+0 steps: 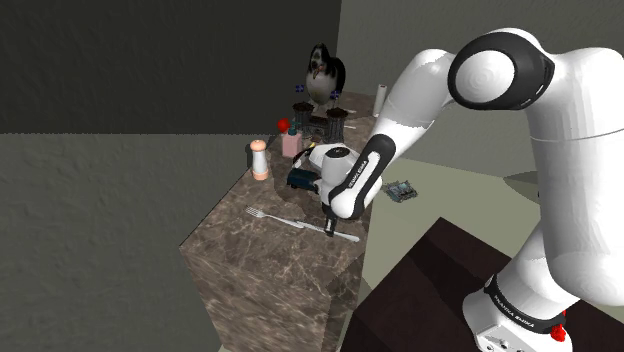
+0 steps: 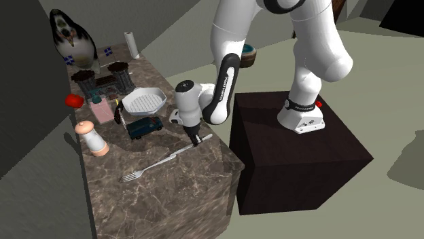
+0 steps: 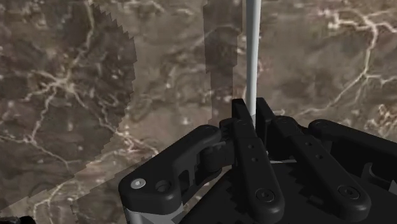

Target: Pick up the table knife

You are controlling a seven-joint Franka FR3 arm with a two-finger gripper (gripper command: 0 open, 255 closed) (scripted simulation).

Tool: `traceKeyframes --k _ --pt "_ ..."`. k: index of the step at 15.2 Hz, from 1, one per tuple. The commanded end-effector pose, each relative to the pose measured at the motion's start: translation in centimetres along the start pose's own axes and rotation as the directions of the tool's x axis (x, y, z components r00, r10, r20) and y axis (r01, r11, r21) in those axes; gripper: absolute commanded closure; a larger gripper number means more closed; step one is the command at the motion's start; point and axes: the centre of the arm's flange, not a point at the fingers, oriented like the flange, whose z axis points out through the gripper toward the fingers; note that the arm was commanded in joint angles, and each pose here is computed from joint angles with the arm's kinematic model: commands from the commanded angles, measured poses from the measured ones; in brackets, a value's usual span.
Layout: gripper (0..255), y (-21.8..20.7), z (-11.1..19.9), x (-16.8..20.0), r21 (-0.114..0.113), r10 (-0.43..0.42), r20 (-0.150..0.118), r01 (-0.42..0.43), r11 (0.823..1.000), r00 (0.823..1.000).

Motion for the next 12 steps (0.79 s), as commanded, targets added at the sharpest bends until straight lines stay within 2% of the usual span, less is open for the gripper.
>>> traceKeyframes --k 1,12 --pt "255 0.0 0.0 0.0 0.0 0.0 0.0 0.0 1.0 1.0" --pt "255 0.0 -5.3 -0.4 0.0 0.0 0.0 0.0 1.0 1.0"
